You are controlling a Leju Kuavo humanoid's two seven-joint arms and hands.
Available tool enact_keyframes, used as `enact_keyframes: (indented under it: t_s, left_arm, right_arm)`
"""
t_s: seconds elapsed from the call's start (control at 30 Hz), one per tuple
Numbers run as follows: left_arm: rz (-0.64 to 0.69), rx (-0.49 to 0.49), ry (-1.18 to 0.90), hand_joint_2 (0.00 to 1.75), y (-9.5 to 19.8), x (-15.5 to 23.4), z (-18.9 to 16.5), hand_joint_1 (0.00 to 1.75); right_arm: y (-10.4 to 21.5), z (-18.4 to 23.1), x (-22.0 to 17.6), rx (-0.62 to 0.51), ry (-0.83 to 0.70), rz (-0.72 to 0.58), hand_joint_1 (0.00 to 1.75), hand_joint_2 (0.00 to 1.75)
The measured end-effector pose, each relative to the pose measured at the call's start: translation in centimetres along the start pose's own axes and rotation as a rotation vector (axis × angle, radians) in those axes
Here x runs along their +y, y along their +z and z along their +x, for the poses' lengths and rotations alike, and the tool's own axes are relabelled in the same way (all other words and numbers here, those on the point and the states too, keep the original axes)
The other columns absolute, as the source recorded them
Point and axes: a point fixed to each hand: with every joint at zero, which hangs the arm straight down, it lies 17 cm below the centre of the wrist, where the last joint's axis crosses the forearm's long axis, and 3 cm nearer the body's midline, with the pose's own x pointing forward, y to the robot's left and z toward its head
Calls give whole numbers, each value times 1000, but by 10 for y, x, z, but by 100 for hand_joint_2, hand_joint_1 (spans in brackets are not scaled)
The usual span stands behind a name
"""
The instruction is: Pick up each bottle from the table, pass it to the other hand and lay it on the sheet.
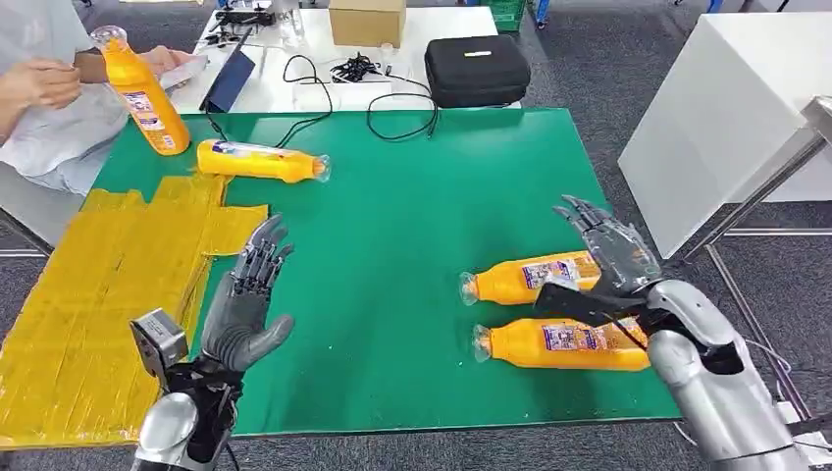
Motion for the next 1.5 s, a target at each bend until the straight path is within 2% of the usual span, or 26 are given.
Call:
enact_keyframes:
  t_s: [0.2,0.4,0.93,1.33,1.5]
  left_arm:
    - [0,-10,28,175,1,-3,2,0]
    - [-1,-17,39,175,0,-4,4,0]
    - [1,-36,55,175,-6,-5,9,0]
    - [-4,-35,67,175,-9,-7,9,0]
    - [-7,-30,70,175,-10,-8,8,0]
  right_arm:
    - [-7,-38,-7,59,40,50,0,175]
    - [-11,-54,-5,84,49,96,0,175]
    - [-11,-59,60,111,33,246,0,175]
    - [-13,-63,90,138,42,286,0,175]
    - [-16,-70,106,191,90,279,0,175]
